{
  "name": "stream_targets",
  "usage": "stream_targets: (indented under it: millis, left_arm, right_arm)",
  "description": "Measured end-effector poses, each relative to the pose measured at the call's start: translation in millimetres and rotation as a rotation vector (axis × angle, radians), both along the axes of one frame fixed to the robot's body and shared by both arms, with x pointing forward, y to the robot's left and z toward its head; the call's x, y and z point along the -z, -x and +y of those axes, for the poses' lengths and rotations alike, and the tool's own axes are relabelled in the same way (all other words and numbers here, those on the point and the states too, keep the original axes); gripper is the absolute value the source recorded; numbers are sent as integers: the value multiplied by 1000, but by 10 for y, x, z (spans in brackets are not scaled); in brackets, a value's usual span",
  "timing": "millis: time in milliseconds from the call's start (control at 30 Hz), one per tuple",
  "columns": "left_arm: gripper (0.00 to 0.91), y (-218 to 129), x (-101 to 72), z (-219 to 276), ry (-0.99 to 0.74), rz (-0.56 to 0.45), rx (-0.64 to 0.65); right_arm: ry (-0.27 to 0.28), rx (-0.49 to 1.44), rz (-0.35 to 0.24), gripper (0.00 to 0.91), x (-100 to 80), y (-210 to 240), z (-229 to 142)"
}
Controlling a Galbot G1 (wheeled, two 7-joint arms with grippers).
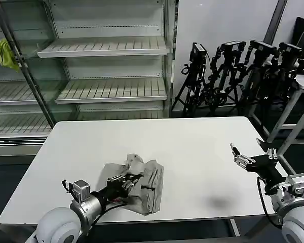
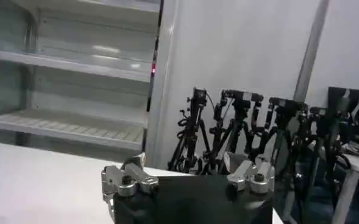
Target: Fold and organize the clothes.
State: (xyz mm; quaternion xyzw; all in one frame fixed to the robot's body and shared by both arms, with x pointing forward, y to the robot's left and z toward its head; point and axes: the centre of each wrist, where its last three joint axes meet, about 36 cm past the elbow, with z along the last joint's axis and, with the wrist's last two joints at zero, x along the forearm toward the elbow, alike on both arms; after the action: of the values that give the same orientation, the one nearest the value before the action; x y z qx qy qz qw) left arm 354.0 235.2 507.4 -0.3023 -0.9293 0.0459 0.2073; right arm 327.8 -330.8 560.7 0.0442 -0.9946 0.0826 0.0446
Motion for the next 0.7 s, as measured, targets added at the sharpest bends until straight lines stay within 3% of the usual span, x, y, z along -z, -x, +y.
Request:
stream_targets:
  millis: [400,700]
  left_arm:
    - [907,63,-91,-14,10,-25,7]
    - [907,2,-108,265,-58,-43,-98]
  right_arm:
    - [-8,-3,9,907,41,41,35]
    - [-25,-20,-2,907,68,7,65]
